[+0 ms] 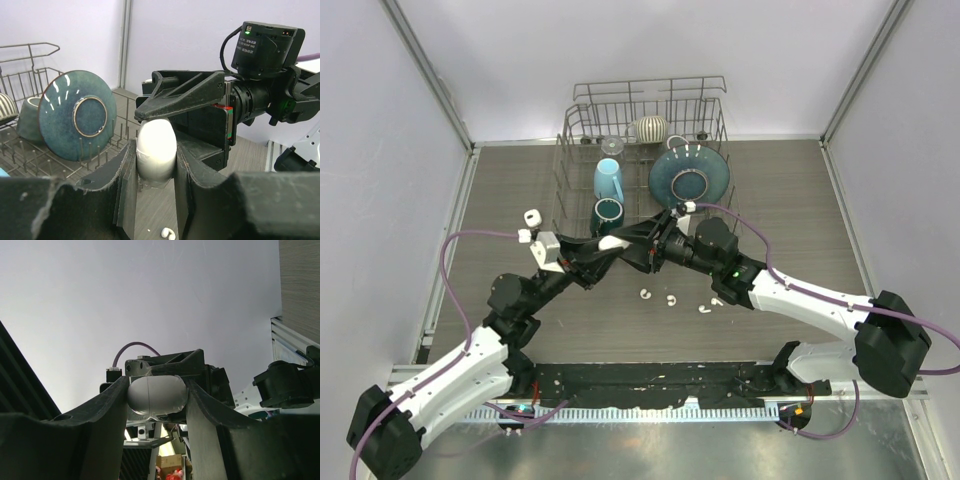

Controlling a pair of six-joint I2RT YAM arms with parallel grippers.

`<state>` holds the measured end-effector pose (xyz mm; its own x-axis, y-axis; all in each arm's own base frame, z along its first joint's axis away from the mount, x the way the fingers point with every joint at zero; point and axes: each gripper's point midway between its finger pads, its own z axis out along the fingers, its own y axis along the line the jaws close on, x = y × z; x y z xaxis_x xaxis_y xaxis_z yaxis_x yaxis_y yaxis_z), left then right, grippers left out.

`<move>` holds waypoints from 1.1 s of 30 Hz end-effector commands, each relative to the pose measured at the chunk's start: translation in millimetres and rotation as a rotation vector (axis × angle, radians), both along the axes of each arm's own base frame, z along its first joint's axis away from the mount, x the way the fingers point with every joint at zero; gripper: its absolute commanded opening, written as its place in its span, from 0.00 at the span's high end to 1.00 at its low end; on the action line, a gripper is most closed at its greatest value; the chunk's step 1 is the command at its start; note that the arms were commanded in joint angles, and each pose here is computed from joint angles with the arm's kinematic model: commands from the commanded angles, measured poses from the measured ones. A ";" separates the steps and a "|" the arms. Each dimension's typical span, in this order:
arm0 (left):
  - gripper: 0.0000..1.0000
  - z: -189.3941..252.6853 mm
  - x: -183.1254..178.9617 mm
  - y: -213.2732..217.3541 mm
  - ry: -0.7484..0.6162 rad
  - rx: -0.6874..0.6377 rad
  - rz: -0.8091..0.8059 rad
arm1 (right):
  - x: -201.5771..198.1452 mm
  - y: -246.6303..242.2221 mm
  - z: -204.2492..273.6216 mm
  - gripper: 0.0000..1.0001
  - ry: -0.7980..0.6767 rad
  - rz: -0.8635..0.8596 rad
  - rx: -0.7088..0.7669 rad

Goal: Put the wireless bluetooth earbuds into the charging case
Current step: Open the charging case.

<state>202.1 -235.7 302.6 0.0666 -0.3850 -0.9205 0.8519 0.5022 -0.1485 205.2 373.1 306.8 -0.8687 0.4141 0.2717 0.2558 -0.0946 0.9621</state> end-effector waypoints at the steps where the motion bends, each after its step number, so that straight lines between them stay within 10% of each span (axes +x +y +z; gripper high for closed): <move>1: 0.85 27.8 -4.1 -0.7 -0.086 -0.022 -0.011 | -4.0 -4.5 26.0 0.99 -0.052 -0.002 0.064; 6: 1.00 30.3 -3.8 -0.3 -0.094 -0.026 -0.007 | -7.1 -2.5 22.8 0.92 -0.066 0.019 0.046; 13: 1.00 32.3 -8.5 -2.9 -0.114 -0.012 -0.032 | -4.0 -13.6 32.4 0.26 -0.192 -0.008 -0.012; 16: 1.00 34.3 -11.4 -5.9 -0.123 -0.003 -0.055 | 0.2 -24.2 37.5 0.17 -0.285 -0.040 -0.090; 33: 1.00 43.2 -11.7 -5.1 -0.156 -0.038 -0.053 | -17.3 -55.9 17.5 0.12 -0.754 0.061 -0.602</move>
<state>195.3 -243.5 312.8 0.0961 -0.3740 -0.9224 0.8850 0.4563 -0.0928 195.0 321.7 341.9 -0.7849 0.3613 -0.5033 -0.3828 0.3559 0.8525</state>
